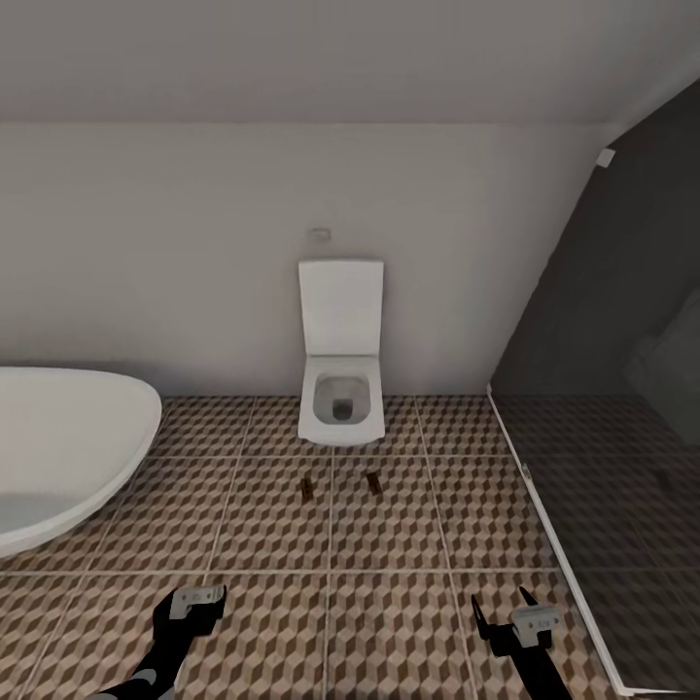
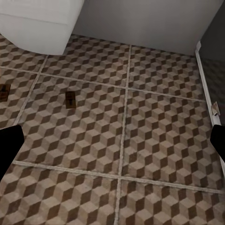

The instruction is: Take the four mousetraps from the cabinet in the bathroom and place them on the bathroom floor. Make sure all four end up on the same floor surface, and ensure that at least two of them are either under or directly next to the same bathroom sink.

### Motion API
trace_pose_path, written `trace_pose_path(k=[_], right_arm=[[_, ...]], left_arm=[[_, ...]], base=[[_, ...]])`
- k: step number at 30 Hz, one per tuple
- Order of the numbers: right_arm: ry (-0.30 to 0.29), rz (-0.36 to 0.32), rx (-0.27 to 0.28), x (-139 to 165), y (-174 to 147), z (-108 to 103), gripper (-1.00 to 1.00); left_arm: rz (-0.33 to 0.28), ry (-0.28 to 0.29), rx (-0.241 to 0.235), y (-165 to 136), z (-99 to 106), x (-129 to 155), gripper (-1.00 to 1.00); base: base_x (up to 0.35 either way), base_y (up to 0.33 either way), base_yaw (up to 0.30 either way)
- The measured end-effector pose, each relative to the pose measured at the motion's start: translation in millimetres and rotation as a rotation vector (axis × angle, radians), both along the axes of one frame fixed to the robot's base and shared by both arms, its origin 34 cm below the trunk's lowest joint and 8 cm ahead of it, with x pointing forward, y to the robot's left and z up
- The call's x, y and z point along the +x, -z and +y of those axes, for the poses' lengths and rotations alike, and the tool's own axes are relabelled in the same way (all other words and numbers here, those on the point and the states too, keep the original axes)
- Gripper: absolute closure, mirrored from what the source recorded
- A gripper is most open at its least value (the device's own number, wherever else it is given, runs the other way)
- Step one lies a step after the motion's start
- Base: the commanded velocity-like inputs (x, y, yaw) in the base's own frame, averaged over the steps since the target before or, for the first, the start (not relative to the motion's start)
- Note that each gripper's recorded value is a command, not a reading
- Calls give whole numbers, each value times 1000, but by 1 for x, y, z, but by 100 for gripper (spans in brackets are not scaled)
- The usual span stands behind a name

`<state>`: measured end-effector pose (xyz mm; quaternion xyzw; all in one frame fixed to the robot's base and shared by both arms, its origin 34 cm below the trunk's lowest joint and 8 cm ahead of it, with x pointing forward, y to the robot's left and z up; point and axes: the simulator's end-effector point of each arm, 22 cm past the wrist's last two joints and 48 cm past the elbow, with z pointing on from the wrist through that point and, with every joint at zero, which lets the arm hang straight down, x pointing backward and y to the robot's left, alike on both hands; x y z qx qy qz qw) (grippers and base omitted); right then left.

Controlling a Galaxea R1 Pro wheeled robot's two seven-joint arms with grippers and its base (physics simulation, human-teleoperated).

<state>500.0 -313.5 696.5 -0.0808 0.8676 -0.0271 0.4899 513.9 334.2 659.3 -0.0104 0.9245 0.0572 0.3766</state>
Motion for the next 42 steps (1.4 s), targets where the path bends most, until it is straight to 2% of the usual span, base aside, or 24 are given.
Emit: trace_pose_path(k=[42], right_arm=[[0,-61,0,18,-24,0,-100]], left_arm=[[-61,1,-6,-25,-5,20,-100]], base=[[0,0,0]])
